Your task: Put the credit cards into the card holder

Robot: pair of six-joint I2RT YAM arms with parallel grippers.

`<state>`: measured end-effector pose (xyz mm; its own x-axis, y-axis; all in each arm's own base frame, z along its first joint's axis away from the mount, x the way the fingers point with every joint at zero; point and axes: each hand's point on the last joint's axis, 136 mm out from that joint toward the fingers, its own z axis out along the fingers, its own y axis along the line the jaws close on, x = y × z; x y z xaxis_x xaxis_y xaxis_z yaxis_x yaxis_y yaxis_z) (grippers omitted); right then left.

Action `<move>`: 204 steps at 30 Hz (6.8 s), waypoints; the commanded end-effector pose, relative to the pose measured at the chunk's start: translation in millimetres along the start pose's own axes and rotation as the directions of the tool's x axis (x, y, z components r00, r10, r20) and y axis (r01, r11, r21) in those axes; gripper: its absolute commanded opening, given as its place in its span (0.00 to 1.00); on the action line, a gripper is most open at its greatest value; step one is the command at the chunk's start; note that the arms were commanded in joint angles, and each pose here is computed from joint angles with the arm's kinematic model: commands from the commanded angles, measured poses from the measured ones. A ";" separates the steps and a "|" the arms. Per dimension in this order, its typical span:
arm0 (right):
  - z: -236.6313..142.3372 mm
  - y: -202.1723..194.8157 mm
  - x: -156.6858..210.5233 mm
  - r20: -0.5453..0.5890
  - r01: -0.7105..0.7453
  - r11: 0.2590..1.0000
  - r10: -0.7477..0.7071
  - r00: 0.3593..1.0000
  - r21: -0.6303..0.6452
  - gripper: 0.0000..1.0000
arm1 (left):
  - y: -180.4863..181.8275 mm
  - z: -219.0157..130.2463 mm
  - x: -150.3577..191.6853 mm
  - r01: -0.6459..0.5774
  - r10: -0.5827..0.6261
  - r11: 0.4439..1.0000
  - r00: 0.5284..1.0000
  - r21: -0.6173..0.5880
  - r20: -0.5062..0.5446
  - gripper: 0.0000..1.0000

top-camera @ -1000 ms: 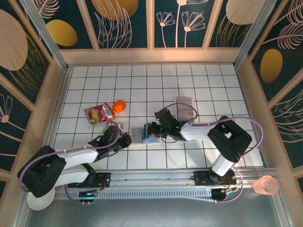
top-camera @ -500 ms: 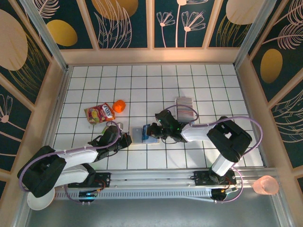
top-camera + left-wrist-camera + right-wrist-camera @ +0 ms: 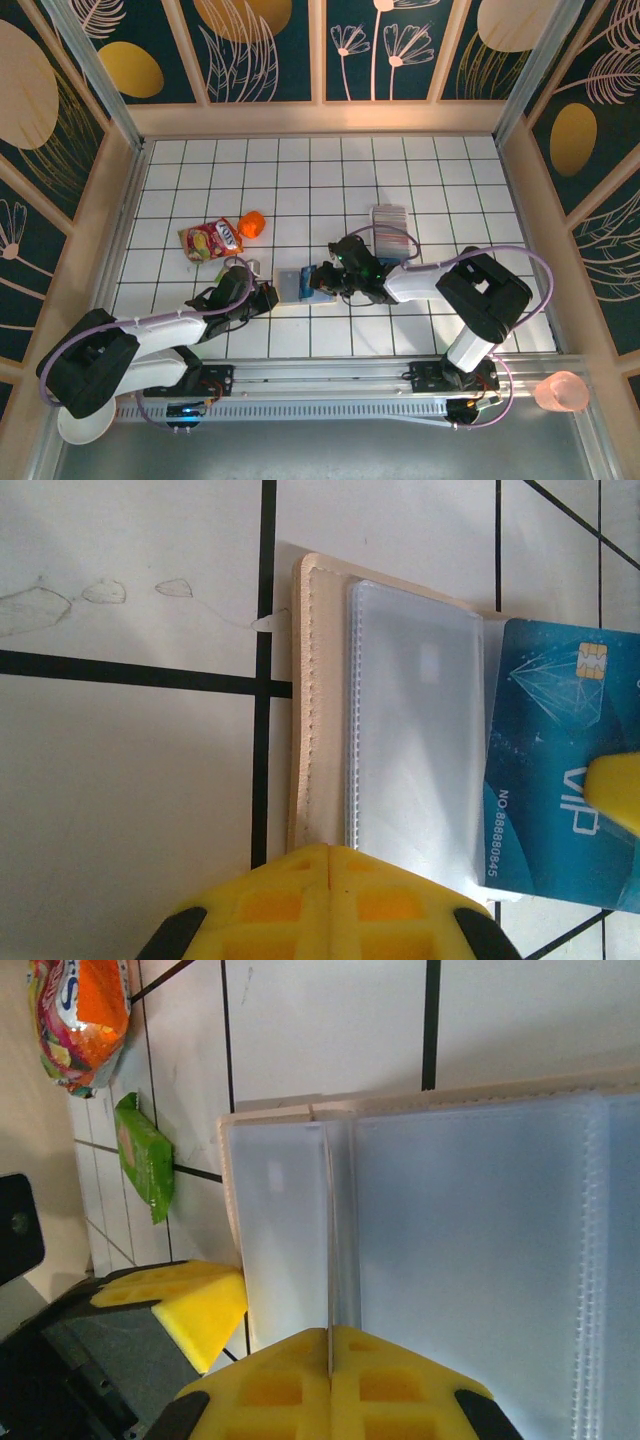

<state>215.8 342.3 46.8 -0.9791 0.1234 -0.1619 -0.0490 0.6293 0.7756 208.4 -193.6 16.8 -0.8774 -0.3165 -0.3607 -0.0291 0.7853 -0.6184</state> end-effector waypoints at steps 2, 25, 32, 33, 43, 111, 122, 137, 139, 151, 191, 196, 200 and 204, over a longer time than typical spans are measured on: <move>-1.7 7.8 -1.3 0.002 -0.014 0.998 0.014 1.000 -0.055 0.00 | -0.2 -1.1 0.3 0.001 -0.001 1.000 1.000 0.008 0.007 0.00; 3.5 -3.6 2.2 -0.026 -0.038 0.999 0.038 0.999 0.017 0.00 | -1.3 -1.4 -0.5 0.002 -0.002 1.000 1.000 0.012 0.011 0.00; 6.7 1.7 4.1 -0.042 -0.037 0.999 0.036 0.998 -0.003 0.00 | -1.5 -1.3 -0.7 -0.001 0.001 1.000 1.000 0.012 0.010 0.00; 7.1 2.0 4.4 -0.045 -0.038 0.999 0.038 0.998 -0.005 0.00 | -1.1 -1.3 -0.8 0.000 -0.001 1.000 1.000 0.011 0.010 0.00; 11.2 9.8 6.9 -0.068 -0.033 0.998 0.030 0.997 -0.045 0.00 | 0.5 -1.7 0.2 0.005 -0.005 1.000 1.000 0.010 0.012 0.00; 21.0 -5.6 -0.3 -0.091 0.223 0.922 -0.204 0.975 0.316 0.29 | 3.2 -4.7 3.9 0.005 -0.005 1.000 1.000 0.017 0.009 0.00; 17.9 -7.4 -4.4 -0.090 0.265 0.885 -0.250 0.964 0.383 0.34 | 4.1 -2.9 6.0 0.015 -0.016 1.000 1.000 0.023 0.005 0.00; 32.4 5.8 3.8 -0.125 0.301 0.884 -0.274 0.954 0.357 0.27 | 2.7 -3.2 5.1 0.012 -0.012 1.000 1.000 0.028 0.007 0.00; 34.1 9.4 4.6 -0.125 0.306 0.884 -0.279 0.952 0.353 0.27 | 2.1 -2.8 4.8 0.013 -0.013 0.999 1.000 0.029 0.007 0.00; 43.1 26.4 13.4 -0.128 0.308 0.904 -0.282 0.951 0.295 0.30 | 2.1 -0.8 6.4 0.015 -0.015 0.999 1.000 0.032 -0.002 0.00; -0.4 4.5 -5.9 -0.025 0.288 0.845 -0.311 0.950 0.451 0.26 | 5.2 -5.3 6.5 0.018 -0.018 1.000 1.000 0.025 0.009 0.00; -11.6 -12.6 -0.5 -0.025 0.261 0.831 -0.286 0.958 0.492 0.32 | 5.5 -6.0 5.6 0.016 -0.016 1.000 1.000 0.024 0.015 0.00; -13.7 -23.8 5.4 -0.027 0.239 0.832 -0.261 0.965 0.501 0.34 | 5.8 -5.5 6.0 0.016 -0.016 1.000 1.000 0.023 0.013 0.00; -13.5 -29.1 7.5 -0.030 0.230 0.828 -0.250 0.968 0.511 0.37 | 5.9 -5.1 7.0 0.014 -0.014 1.000 1.000 0.023 0.009 0.00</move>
<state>205.9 322.7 27.3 -0.9433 -0.0909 -0.3193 -0.1942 0.9312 0.3085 205.0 -191.8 20.6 -0.8653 -0.3370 -0.3710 -0.0178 0.7604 -0.6492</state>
